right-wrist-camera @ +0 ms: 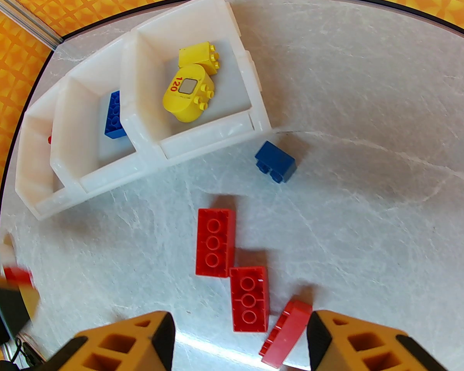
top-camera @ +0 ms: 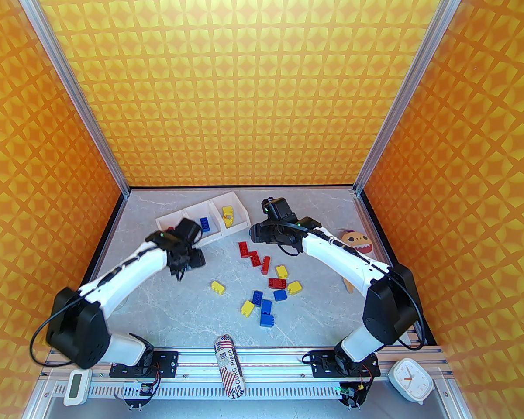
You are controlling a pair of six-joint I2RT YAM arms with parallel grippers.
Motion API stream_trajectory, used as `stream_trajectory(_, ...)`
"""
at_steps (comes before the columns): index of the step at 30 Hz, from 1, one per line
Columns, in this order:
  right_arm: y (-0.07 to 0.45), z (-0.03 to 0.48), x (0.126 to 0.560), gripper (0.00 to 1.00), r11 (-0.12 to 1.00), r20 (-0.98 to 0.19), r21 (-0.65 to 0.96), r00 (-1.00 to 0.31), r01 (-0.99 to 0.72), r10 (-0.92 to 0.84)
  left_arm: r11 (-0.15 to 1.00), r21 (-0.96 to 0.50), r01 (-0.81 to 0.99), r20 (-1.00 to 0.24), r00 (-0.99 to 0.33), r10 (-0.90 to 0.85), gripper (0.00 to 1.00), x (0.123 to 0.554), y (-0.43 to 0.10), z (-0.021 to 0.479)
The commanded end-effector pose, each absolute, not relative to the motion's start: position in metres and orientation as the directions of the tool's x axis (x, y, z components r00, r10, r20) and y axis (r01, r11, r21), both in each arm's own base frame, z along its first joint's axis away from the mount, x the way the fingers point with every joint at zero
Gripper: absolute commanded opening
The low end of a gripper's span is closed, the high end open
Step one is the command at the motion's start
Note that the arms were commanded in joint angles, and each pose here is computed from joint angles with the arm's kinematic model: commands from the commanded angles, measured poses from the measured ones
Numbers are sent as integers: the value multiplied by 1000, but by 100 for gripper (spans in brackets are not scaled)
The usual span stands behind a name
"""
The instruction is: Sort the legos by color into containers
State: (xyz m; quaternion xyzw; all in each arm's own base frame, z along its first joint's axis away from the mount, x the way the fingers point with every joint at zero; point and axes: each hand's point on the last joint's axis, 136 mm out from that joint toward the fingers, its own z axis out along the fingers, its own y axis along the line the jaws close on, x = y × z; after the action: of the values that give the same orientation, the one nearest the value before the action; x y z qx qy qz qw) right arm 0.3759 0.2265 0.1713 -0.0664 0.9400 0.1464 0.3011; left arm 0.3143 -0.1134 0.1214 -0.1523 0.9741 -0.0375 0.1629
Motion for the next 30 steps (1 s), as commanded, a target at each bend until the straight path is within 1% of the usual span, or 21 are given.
stream_trajectory(1, 215, 174, 367, 62, 958, -588, 195, -807, -210, -57, 964, -105, -242, -403, -876, -264, 47, 359, -99, 140)
stream_trajectory(9, 210, 185, 363, 62, 960, -606, 199, -795, -199, -39, 957, -84, -278, -453, -845, -286, 45, 429, -60, 149)
stream_trajectory(18, 208, 186, 359, 62, 960, -607, 204, -794, -194, -32, 954, -76, -291, -464, -836, -292, 44, 477, -41, 146)
stream_trajectory(26, 204, 185, 357, 62, 962, -609, 196, -793, -187, -30, 957, -49, -286, -429, -859, -279, 44, 484, -38, 131)
stream_trajectory(30, 207, 183, 358, 62, 961, -604, 204, -796, -189, -28, 955, -41, -294, -418, -863, -283, 46, 485, -32, 122)
